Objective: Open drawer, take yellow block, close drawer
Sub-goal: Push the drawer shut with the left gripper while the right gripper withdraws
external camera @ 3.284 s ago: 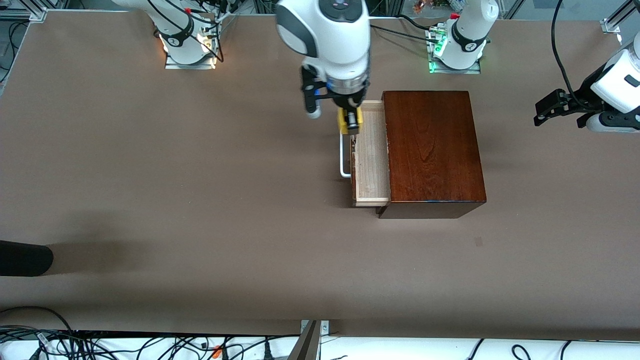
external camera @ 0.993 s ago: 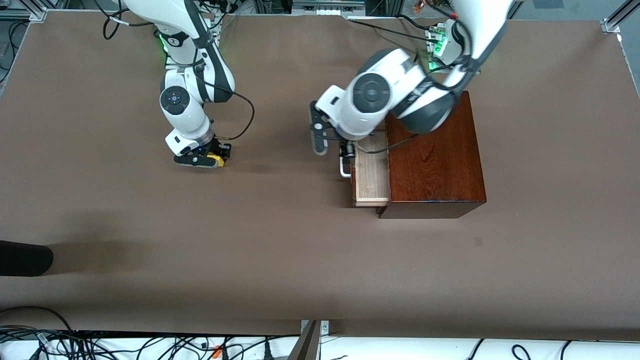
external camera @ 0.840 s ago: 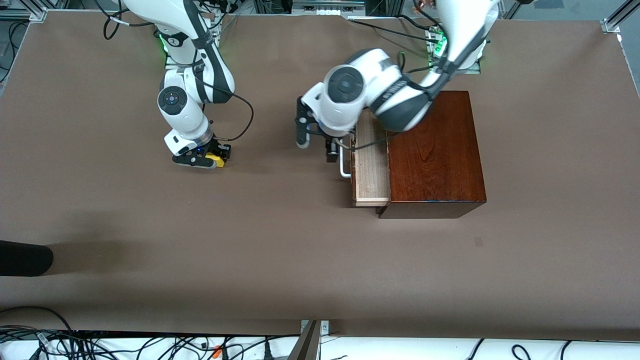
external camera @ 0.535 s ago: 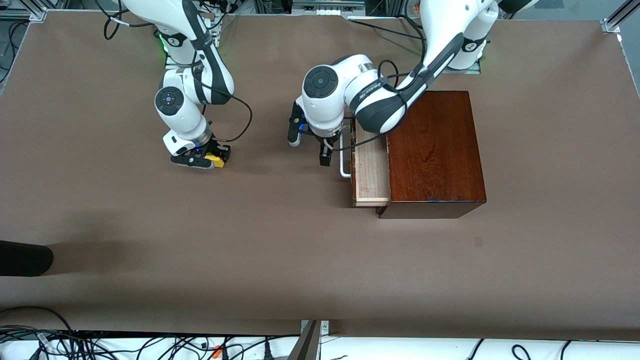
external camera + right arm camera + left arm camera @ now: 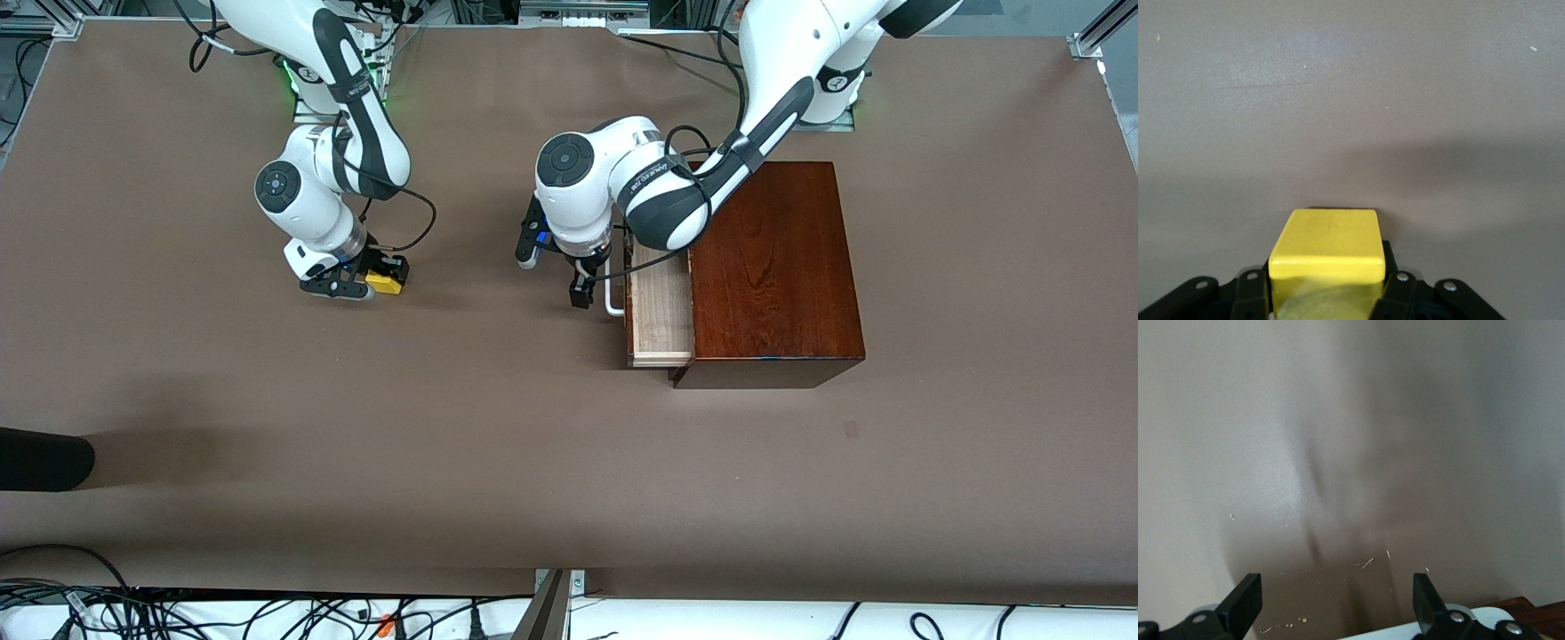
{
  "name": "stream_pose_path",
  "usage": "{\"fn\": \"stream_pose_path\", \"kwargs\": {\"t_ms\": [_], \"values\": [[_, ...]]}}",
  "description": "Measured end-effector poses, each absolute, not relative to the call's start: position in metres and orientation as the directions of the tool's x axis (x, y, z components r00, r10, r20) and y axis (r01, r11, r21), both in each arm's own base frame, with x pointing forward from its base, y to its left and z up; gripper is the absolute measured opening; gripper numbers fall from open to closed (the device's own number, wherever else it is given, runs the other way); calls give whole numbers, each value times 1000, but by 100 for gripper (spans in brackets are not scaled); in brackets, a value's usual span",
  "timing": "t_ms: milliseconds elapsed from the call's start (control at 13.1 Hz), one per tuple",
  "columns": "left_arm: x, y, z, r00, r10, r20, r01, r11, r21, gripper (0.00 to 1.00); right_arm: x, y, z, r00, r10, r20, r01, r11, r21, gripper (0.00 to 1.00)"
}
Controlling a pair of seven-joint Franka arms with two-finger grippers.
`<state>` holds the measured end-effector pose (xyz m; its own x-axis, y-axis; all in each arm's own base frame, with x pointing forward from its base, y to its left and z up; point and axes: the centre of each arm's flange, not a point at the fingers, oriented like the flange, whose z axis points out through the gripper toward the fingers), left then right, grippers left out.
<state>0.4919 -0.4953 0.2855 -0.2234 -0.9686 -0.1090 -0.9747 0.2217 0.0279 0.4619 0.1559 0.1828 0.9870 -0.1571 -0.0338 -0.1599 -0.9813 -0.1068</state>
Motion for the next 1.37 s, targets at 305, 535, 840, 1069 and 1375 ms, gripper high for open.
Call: {"fn": "stream_pose_path", "kwargs": {"t_ms": [305, 535, 840, 1069, 1375], "values": [[497, -479, 284, -217, -960, -175, -975, 206, 79, 100, 479, 164, 200, 980, -157, -124, -175, -973, -148, 100], [506, -458, 282, -203, -954, -219, -977, 181, 114, 100, 527, 130, 271, 960, -100, -260, -146, -975, -165, 100], [518, -443, 283, -177, -958, -226, -981, 153, 119, 100, 567, 82, 395, 947, -41, -318, -72, -994, -86, 100], [519, -442, 283, -176, -958, -227, -981, 152, 119, 100, 577, 57, 472, 944, -50, -326, -57, -998, -12, 100], [522, -436, 283, -169, -956, -240, -982, 140, 130, 100, 572, 29, 548, 961, -62, -271, -53, -998, 43, 100]]}}
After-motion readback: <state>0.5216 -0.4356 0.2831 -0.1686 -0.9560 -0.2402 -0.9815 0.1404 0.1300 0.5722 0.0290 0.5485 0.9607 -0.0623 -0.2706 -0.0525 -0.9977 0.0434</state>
